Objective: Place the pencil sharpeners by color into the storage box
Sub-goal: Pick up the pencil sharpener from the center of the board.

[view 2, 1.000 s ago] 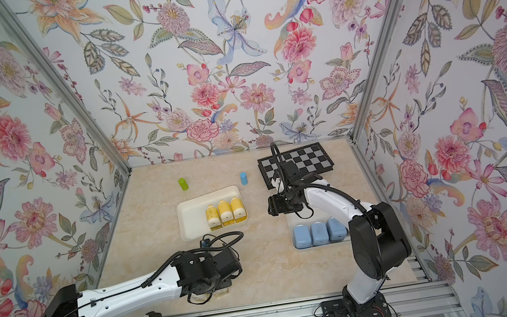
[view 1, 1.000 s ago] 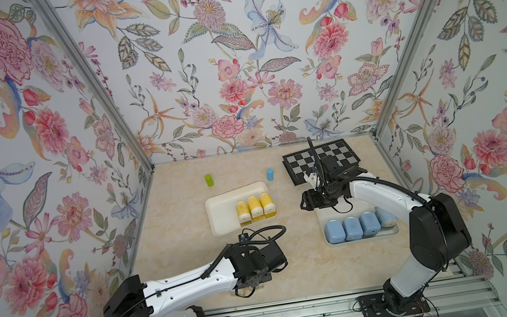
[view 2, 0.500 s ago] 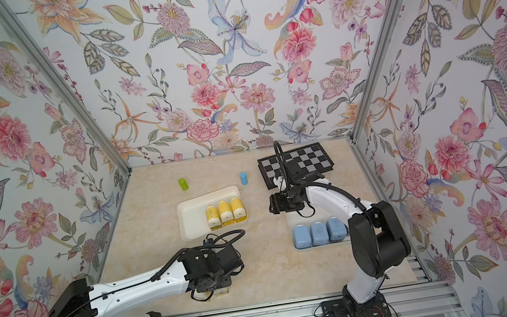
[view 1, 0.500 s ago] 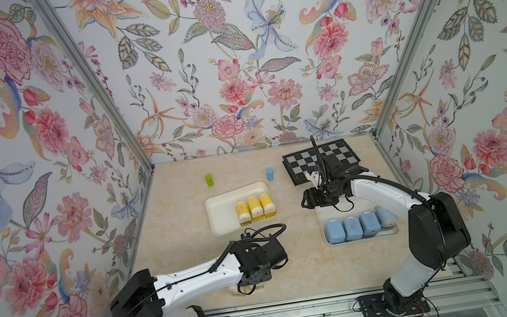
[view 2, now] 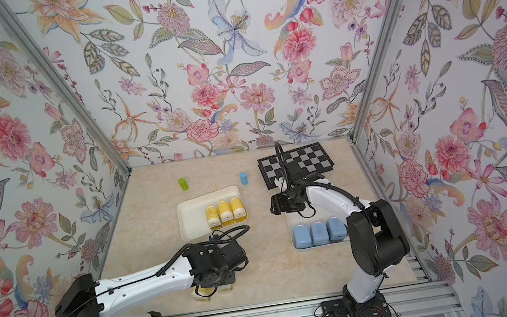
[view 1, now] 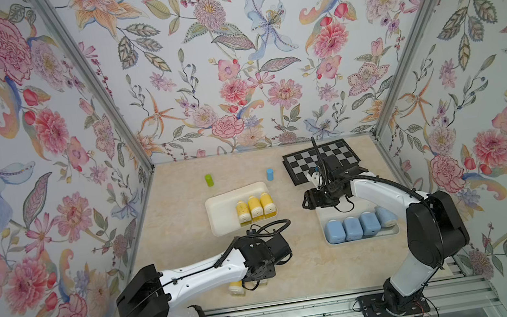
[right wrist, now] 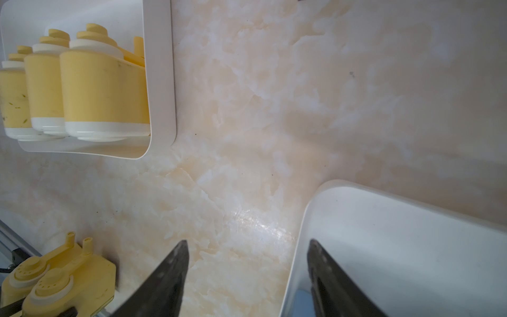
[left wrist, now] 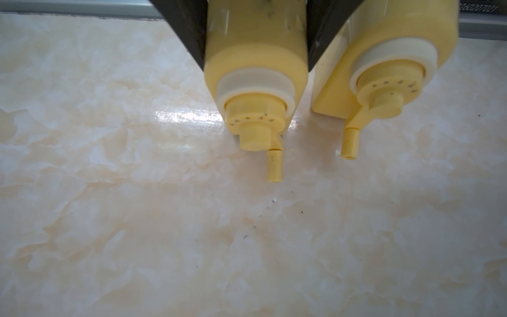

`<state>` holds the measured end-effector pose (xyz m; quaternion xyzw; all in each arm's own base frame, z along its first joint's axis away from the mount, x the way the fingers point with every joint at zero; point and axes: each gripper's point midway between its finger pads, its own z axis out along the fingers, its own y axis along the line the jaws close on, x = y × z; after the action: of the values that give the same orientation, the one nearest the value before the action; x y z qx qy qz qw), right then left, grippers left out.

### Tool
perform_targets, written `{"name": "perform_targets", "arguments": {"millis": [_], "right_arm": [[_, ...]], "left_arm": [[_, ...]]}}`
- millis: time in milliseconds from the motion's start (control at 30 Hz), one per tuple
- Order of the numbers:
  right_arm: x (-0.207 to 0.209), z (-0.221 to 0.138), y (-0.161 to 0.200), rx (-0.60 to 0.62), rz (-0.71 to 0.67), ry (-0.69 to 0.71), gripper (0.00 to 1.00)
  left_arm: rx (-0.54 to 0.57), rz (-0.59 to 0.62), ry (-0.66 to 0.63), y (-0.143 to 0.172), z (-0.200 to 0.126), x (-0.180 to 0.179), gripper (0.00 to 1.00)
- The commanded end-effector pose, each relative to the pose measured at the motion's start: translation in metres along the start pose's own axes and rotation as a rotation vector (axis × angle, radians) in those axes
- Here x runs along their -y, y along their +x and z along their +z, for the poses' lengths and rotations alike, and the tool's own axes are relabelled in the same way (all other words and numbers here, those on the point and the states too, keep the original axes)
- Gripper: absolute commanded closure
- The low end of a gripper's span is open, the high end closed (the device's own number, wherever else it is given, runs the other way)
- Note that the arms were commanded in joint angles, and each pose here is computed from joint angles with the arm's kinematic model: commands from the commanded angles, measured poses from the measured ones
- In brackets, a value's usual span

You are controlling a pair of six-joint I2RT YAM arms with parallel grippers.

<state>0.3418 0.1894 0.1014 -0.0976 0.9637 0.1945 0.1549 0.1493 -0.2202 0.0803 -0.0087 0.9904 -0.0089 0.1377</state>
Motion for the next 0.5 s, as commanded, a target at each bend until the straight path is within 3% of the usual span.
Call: {"name": "perform_targets", "arguments": {"millis": [0,200,467], "right_arm": [[0.000,-0.002,-0.001,0.008,-0.006,-0.015,0.30],[-0.002,-0.008,-0.010,0.030,-0.003,-0.019,0.30],[-0.003,-0.008,-0.017,0.033,-0.002,-0.026,0.30]], "left_arm": [[0.072,0.023,-0.006,-0.025,-0.021,0.006,0.65],[0.136,0.035,-0.017,-0.049,-0.047,0.004,0.65],[0.220,-0.025,-0.068,-0.094,-0.071,-0.043,0.65]]}}
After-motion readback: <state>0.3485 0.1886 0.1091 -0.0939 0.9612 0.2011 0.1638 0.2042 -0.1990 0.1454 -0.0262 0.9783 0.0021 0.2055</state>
